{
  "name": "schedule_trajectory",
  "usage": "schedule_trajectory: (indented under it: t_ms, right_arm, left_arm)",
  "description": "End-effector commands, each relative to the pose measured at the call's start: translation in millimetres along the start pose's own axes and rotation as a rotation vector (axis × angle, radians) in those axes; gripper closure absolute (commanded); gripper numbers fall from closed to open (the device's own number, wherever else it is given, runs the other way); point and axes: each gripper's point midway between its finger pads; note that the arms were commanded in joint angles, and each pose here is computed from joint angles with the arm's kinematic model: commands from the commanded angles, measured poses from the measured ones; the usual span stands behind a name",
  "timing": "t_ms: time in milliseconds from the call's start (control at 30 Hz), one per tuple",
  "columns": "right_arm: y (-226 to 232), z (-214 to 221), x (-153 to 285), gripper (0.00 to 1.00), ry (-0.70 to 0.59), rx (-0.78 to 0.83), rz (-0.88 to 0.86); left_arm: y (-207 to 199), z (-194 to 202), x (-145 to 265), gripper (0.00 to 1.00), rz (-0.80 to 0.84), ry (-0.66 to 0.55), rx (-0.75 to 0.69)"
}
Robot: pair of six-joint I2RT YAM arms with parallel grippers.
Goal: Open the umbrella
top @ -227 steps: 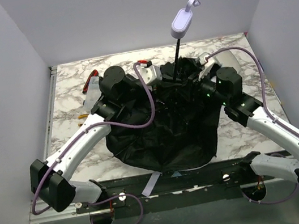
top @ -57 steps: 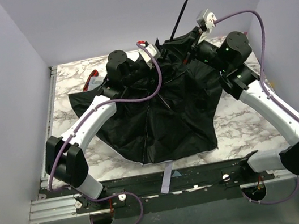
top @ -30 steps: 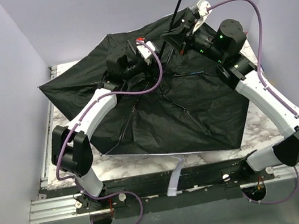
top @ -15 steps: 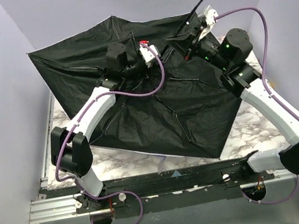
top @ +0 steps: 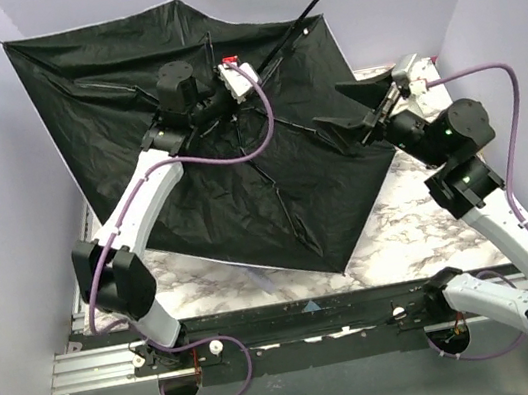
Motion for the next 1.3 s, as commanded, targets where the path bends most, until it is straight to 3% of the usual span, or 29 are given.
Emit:
schedule_trajectory:
  t_ms: [0, 133, 233, 300, 400, 533, 633, 833, 1000, 1267]
  right_arm:
    - [-31.1, 60.1, 22.0, 0.16, 0.207, -0.078, 0.236]
    - [-48.4, 76.1, 41.5, 0.14, 0.281, -0.090, 0.344]
    - [-49.2, 78.5, 45.4, 0.12, 0.316, -0.110, 0.350]
    - [-47.6, 79.0, 45.0, 0.12, 0.327, -0.121, 0.338]
    - [-45.5, 76.6, 40.6, 0.13, 0.334, -0.133, 0.313]
    - [-34.3, 60.2, 25.9, 0.14, 0.331, -0.169, 0.218]
    - [-14.1, 49.9, 18.0, 0.14, 0.347, -0.213, 0.091]
    - [31.1, 56.6, 21.6, 0.13, 0.449, -0.330, -0.161]
    - [51.0, 84.8, 34.2, 0.12, 0.577, -0.417, -0.261]
    - [56.7, 108.7, 46.4, 0.12, 0.734, -0.374, -0.325]
  left_arm:
    - [14.5, -122.3, 47.4, 1.00, -0.079, -0.243, -0.365]
    - [-5.8, -151.3, 76.1, 1.00, -0.059, -0.317, -0.683]
    - [-30.1, -164.6, 92.3, 1.00, -0.063, -0.372, -0.985]
    - [-42.8, -174.4, 103.5, 1.00, -0.056, -0.398, -1.109]
    - [-50.9, -164.1, 107.6, 1.00, 0.007, -0.333, -1.201]
    - [-31.6, -121.7, 99.2, 1.00, 0.010, -0.150, -1.324]
    - [-12.1, -101.3, 92.9, 1.00, -0.039, -0.051, -1.370]
    - [5.8, -105.7, 90.1, 1.00, -0.124, -0.026, -1.358]
    - [9.8, -108.7, 88.0, 1.00, -0.129, -0.028, -1.328]
    - [-0.8, -89.6, 86.9, 1.00, 0.009, 0.036, -1.277]
Point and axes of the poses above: each gripper's point midway between its finger pads, its own x axis back along the fingers, its own y axis along the line the jaws close on, z = x × y, and after that the axes turned 5 degrees about x, right-handed
